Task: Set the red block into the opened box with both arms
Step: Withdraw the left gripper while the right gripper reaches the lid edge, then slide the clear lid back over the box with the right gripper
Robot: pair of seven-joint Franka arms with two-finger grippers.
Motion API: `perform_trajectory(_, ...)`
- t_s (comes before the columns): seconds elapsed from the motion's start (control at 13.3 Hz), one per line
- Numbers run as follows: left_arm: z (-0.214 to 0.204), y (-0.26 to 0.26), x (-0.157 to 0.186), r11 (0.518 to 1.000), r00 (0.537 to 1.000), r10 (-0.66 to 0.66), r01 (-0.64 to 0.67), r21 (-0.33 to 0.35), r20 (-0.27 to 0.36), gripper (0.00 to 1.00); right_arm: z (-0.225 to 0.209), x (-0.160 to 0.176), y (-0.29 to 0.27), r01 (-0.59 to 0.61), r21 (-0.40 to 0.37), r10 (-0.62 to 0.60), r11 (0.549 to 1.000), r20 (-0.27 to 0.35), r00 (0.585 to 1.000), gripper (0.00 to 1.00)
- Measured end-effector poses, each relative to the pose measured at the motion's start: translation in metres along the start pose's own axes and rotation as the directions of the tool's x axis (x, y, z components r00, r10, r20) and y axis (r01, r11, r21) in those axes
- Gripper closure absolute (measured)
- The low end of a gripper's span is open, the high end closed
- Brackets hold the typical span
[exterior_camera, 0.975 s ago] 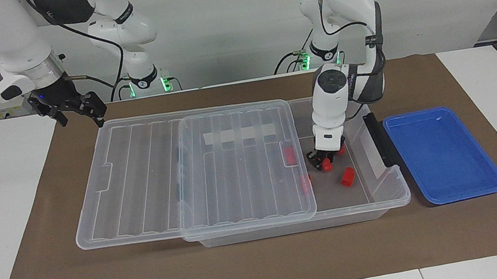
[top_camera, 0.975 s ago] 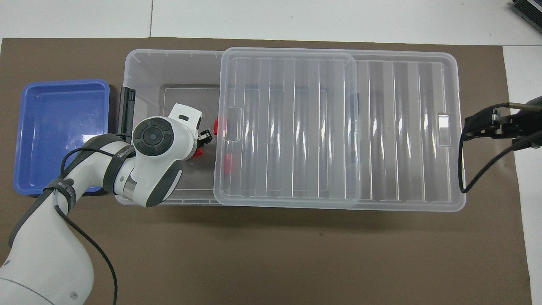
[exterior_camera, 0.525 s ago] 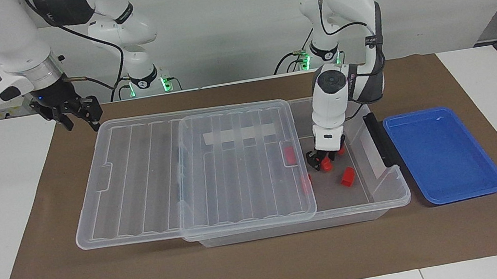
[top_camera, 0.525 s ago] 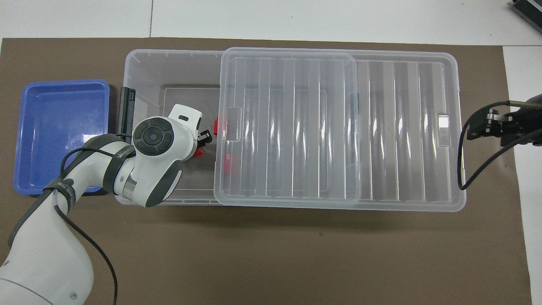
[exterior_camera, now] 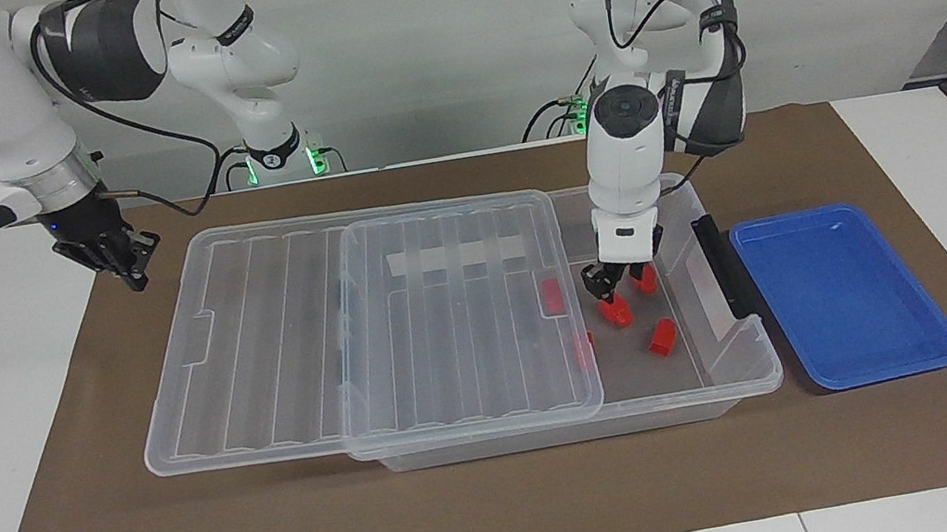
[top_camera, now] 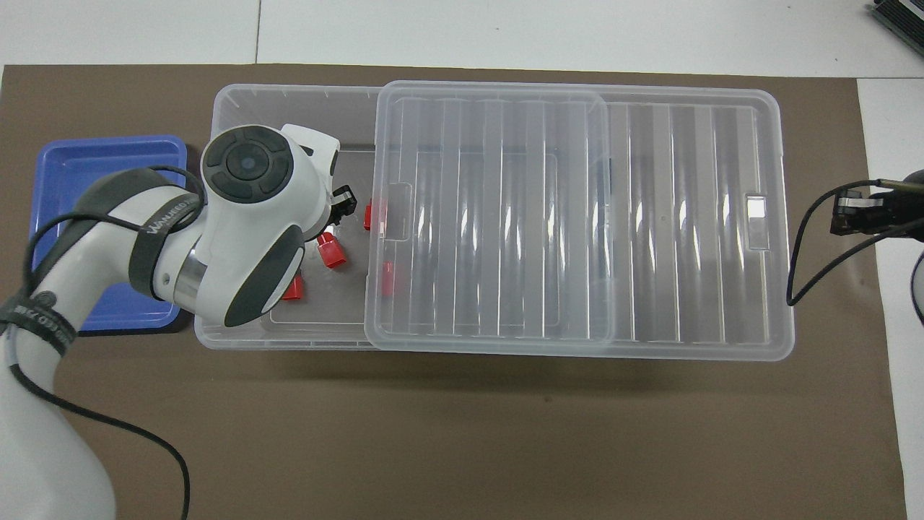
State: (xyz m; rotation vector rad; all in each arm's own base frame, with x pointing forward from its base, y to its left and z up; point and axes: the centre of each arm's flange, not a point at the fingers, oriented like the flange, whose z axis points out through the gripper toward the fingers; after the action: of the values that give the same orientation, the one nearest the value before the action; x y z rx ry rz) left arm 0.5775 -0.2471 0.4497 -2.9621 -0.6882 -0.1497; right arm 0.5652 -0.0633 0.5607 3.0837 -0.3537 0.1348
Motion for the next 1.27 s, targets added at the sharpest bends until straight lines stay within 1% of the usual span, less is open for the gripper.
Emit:
perform_trajectory(0.15, -0.043, -0.029, 0.026, 1.000, 1.000, 0.005, -0.006, 0.008, 0.017, 0.34, 0.013, 0.003, 0.013, 0.011, 0.000, -0.011, 1.000, -0.019, 1.000, 0.99)
perform_trajectory(0.3, -0.076, -0.078, 0.063, 0.996, 0.994, 0.086, -0.087, 0.023, 0.063, 0.34, 0.026, 0.010, 0.020, 0.006, 0.002, -0.006, 1.000, -0.038, 0.999, 0.99)
perform_trajectory(0.38, -0.089, -0.105, 0.081, 0.992, 0.989, 0.127, -0.129, 0.014, 0.077, 0.34, 0.033, 0.014, 0.021, 0.005, 0.004, -0.005, 1.000, -0.047, 0.999, 0.99)
perform_trajectory(0.53, -0.112, -0.162, 0.110, 0.976, 0.974, 0.217, -0.216, -0.017, 0.069, 0.31, 0.051, 0.022, 0.020, 0.006, 0.007, -0.005, 1.000, -0.053, 0.999, 0.99)
perform_trajectory(0.6, -0.122, -0.185, 0.116, 0.966, 0.964, 0.260, -0.259, -0.026, 0.060, 0.20, 0.059, 0.025, 0.019, 0.007, 0.009, -0.006, 1.000, -0.053, 0.999, 0.99)
perform_trajectory(0.67, -0.130, -0.199, 0.118, 0.957, 0.956, 0.289, -0.288, -0.030, 0.051, 0.07, 0.067, 0.028, 0.018, 0.009, 0.010, -0.008, 1.000, -0.050, 0.999, 0.99)
perform_trajectory(0.75, -0.135, -0.204, 0.117, 0.953, 0.952, 0.302, -0.301, -0.032, 0.043, 0.00, 0.074, 0.030, 0.016, 0.011, 0.011, -0.011, 1.000, -0.044, 0.999, 0.99)
perform_trajectory(0.9, -0.137, -0.206, 0.114, 0.952, 0.951, 0.307, -0.306, -0.031, 0.042, 0.00, 0.083, 0.032, 0.010, 0.020, 0.012, -0.020, 1.000, -0.036, 0.999, 0.99)
perform_trajectory(1.27, -0.130, -0.229, 0.126, 0.963, 0.962, 0.269, -0.268, -0.025, 0.054, 0.00, 0.087, 0.028, -0.017, 0.070, 0.017, -0.069, 0.997, -0.028, 0.997, 0.99)
